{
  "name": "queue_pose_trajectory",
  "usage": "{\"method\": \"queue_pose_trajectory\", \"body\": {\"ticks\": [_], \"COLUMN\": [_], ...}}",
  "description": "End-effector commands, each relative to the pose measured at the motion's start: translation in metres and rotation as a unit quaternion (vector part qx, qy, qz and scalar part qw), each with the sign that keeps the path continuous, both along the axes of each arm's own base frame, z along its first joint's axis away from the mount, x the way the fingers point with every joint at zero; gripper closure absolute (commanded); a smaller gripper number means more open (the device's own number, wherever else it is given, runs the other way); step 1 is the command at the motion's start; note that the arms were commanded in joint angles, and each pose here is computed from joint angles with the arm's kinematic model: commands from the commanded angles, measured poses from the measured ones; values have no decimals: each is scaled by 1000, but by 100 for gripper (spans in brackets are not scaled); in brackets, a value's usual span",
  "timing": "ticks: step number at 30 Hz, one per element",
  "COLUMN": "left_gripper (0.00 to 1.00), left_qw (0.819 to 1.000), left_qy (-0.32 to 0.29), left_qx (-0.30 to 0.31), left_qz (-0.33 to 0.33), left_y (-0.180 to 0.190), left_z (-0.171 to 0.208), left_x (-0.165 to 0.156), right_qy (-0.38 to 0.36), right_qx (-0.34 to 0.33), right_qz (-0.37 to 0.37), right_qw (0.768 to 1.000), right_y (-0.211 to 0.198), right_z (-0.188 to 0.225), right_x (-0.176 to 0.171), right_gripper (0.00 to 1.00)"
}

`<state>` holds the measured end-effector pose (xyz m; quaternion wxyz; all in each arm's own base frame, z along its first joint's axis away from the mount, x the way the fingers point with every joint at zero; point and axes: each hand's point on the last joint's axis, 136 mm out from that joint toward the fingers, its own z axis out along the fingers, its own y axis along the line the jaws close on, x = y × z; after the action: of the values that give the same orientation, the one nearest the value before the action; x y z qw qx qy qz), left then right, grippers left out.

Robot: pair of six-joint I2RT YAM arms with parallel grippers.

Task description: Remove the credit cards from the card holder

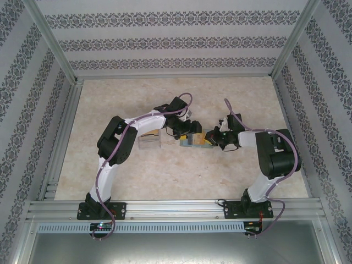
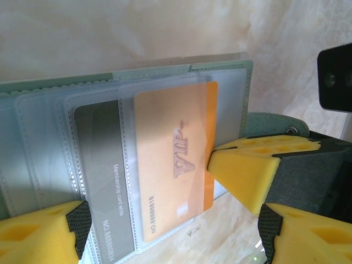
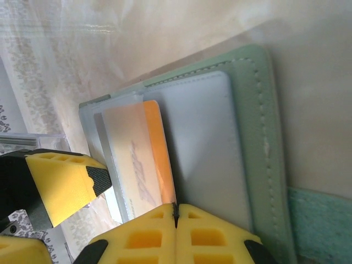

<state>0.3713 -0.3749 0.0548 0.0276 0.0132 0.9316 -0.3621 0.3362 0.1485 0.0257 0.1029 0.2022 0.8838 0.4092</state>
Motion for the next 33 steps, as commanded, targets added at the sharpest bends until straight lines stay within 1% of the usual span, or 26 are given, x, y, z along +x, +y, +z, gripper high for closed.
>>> {"method": "queue_pose_trajectory", "body": {"ticks": [1,13,21,27,33], "left_gripper": [18,18,18,18,18], "left_qw": [999,999,999,999,1000], "left_qy": [24,24,23,23,20], "left_qx": [29,29,27,26,24], "left_qz": [5,4,2,1,0], "left_y": [11,12,11,11,10], "left_z": [-20,-19,-18,-17,-15], "left_x": [-6,-6,-6,-5,-4], "right_qy": [-12,-10,-20,-22,-45], "right_qx": [0,26,35,37,33], "right_qz": [8,21,16,11,-4], "right_qw": [1000,999,999,999,998], "right_y": [-3,-7,-20,-29,-43], "right_z": [3,2,8,11,26], "right_x": [-3,-6,-7,-14,-17], "right_gripper": [100,100,100,100,100]}}
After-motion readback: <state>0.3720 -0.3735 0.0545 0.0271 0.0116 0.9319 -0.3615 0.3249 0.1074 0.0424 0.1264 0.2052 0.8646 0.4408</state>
